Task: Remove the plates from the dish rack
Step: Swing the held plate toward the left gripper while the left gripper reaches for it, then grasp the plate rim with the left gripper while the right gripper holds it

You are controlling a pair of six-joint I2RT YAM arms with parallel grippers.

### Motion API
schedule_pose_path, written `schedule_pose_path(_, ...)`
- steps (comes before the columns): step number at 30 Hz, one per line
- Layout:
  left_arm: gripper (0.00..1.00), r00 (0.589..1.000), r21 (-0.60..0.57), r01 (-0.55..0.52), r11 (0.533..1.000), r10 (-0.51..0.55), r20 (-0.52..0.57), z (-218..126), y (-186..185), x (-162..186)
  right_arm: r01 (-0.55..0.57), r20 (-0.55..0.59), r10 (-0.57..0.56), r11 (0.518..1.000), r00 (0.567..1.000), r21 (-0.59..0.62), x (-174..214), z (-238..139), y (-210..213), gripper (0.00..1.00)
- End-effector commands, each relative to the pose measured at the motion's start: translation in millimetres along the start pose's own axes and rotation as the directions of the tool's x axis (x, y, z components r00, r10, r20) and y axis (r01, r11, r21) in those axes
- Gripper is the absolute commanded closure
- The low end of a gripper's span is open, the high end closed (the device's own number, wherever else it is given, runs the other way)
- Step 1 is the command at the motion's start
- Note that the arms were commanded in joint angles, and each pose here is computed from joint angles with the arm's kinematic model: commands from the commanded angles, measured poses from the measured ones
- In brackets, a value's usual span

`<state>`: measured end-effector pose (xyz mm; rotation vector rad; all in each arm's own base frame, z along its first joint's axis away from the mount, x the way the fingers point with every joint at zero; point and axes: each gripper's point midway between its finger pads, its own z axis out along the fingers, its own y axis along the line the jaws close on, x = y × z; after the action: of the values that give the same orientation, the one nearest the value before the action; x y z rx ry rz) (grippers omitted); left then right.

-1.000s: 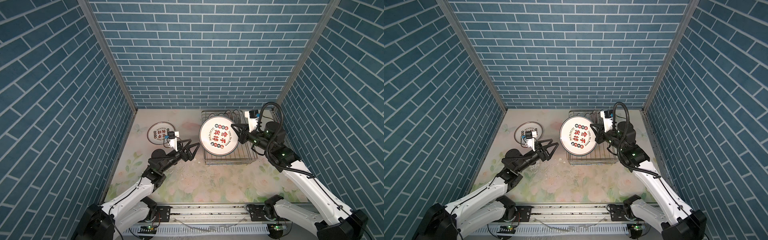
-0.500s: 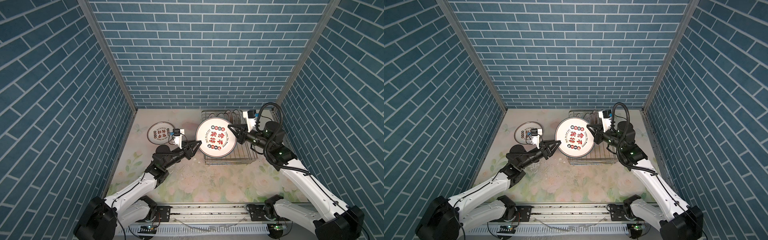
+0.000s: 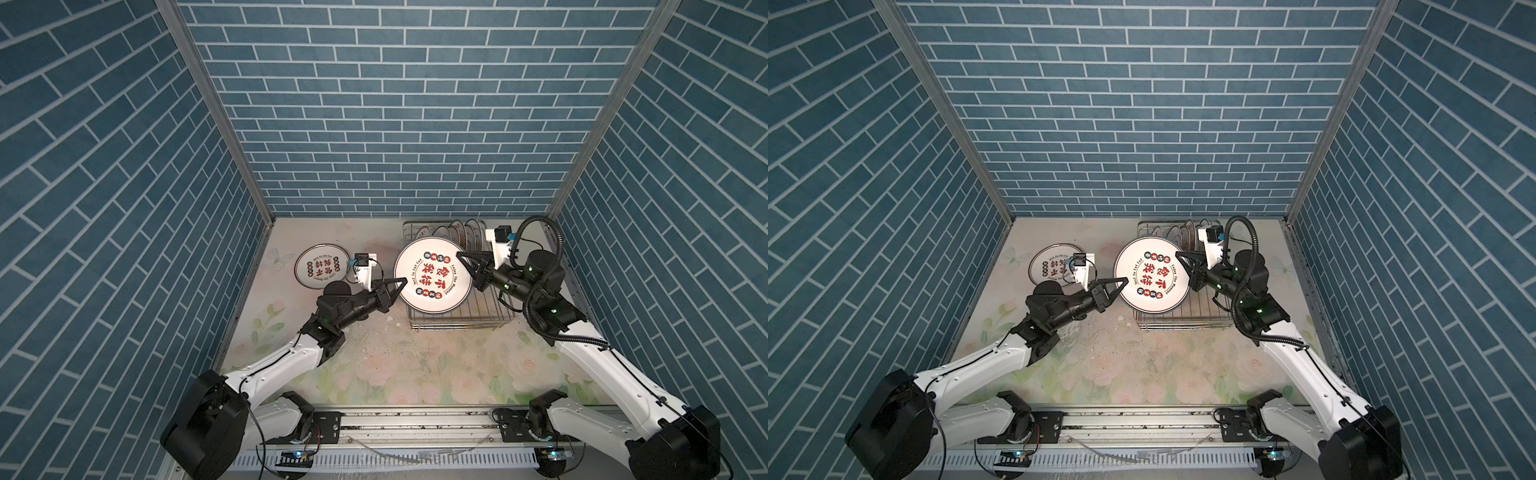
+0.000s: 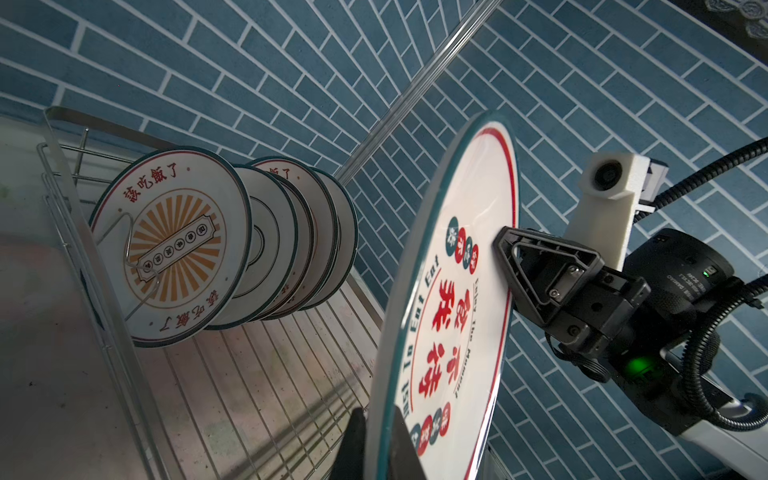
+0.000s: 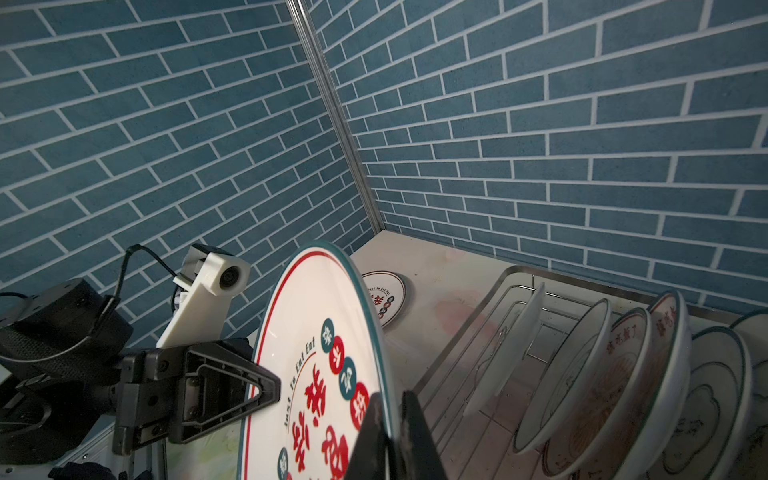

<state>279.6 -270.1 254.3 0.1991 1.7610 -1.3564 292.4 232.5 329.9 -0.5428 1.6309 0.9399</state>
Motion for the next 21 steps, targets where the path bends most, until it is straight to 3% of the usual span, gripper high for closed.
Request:
schedule_pose_path(1, 1.0, 0.999, 0.047, -0.036, 0.998, 0.037, -0.025, 9.0, -11.2, 2.2, 0.052, 0.083, -0.049, 0.998, 0.995, -0.033, -19.7, -0.5, 10.3, 1.0)
schedule_pose_path(5, 1.0, 0.999, 0.054, -0.014, 0.998, 0.017, -0.041, 14.2, -10.7, 3.2, 0.047, 0.071, -0.043, 0.998, 0.996, -0.05, -17.9, 1.2, 12.2, 0.99)
schedule_pose_path(12, 1.0, 1.0, 0.07, 0.009, 0.998, -0.007, -0.024, 16.8, -13.1, -1.0, 0.04, 0.065, -0.036, 0.997, 0.997, -0.071, -14.0, 1.1, 15.0, 0.84)
schedule_pose_path(13, 1.0, 1.0, 0.061, 0.011, 0.998, -0.01, -0.02, 16.4, -11.6, -1.5, 0.044, 0.062, -0.038, 0.995, 0.997, -0.087, -13.4, 0.8, 17.8, 0.72)
schedule_pose_path(14, 1.0, 1.0, 0.051, 0.015, 0.999, -0.014, -0.016, 15.9, -9.8, -1.8, 0.041, 0.058, -0.036, 0.995, 0.998, -0.096, -12.8, 1.0, 19.1, 0.52)
schedule_pose_path(16, 1.0, 1.0, 0.039, 0.023, 0.999, -0.022, -0.017, 15.7, -8.6, -2.3, 0.027, 0.052, -0.022, 0.995, 0.998, -0.101, -12.2, 1.2, 19.8, 0.03)
schedule_pose_path(21, 1.0, 0.999, 0.057, 0.038, 0.998, -0.037, -0.022, 16.9, -13.1, -3.8, 0.009, 0.054, -0.003, 0.994, 0.999, -0.112, -14.2, 1.0, 22.1, 0.01)
